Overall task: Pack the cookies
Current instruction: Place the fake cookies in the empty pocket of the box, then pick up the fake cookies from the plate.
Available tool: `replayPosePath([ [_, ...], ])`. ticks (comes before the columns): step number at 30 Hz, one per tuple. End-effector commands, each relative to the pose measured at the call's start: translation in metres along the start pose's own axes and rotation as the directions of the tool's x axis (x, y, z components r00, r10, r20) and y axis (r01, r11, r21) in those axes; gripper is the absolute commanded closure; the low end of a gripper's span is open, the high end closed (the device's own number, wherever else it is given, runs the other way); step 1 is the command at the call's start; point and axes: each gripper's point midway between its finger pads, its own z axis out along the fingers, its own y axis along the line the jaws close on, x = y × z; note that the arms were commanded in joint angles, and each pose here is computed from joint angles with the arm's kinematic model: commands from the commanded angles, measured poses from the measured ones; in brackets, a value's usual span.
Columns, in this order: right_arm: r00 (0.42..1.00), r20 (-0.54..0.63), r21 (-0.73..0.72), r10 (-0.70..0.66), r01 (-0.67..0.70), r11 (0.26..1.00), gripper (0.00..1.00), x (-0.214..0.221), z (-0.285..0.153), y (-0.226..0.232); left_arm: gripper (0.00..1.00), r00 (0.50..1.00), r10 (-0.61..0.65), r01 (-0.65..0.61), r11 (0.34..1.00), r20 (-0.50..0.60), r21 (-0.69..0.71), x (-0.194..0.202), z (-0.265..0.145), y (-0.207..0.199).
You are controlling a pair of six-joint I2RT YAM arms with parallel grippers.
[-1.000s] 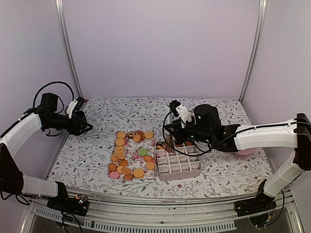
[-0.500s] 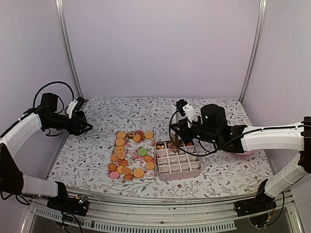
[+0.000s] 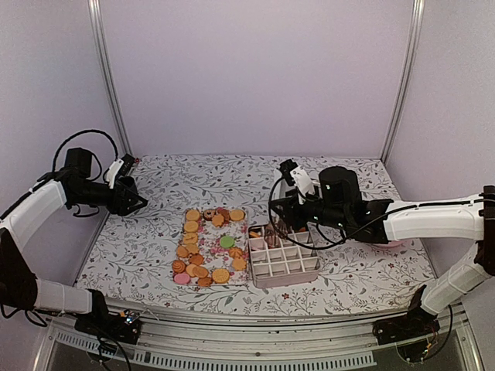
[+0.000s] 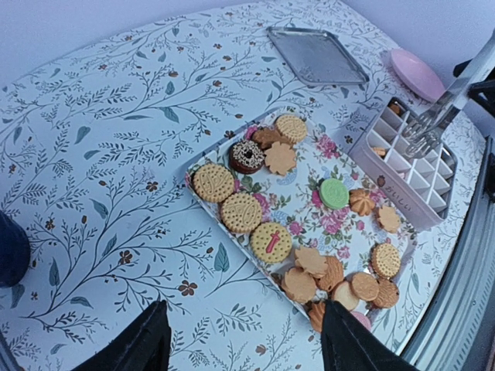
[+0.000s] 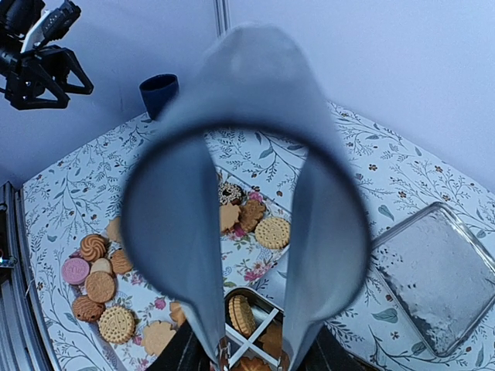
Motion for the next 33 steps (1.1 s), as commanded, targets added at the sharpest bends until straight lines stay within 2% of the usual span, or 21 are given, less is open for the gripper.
replayPosePath([
  [1, 0.999, 0.043, 0.013, 0.005, -0.006, 1.000, 0.61, -0.016, -0.001, -0.003, 0.33, 1.000, 0.009, -0.008, 1.000, 0.015, -0.008, -0.005, -0.002, 0.003],
  [8, 0.995, 0.103, -0.035, 0.016, -0.012, 0.999, 0.61, -0.038, 0.001, 0.015, 0.33, 1.000, 0.000, 0.000, 1.000, 0.014, 0.001, -0.004, 0.001, 0.003],
  [14, 0.989, 0.150, -0.139, -0.016, 0.037, 0.990, 0.62, -0.067, 0.018, 0.064, 0.33, 1.000, 0.001, -0.001, 1.000, 0.014, -0.002, -0.004, 0.000, 0.003],
  [24, 0.988, 0.136, -0.340, -0.071, 0.114, 0.933, 0.62, -0.071, 0.093, 0.163, 0.33, 1.000, 0.005, -0.005, 1.000, 0.011, -0.006, -0.001, 0.000, 0.002],
  [33, 0.991, 0.089, -0.368, -0.097, 0.123, 0.922, 0.61, -0.043, 0.152, 0.184, 0.33, 1.000, 0.028, -0.027, 0.999, 0.007, -0.023, 0.004, -0.003, 0.001],
])
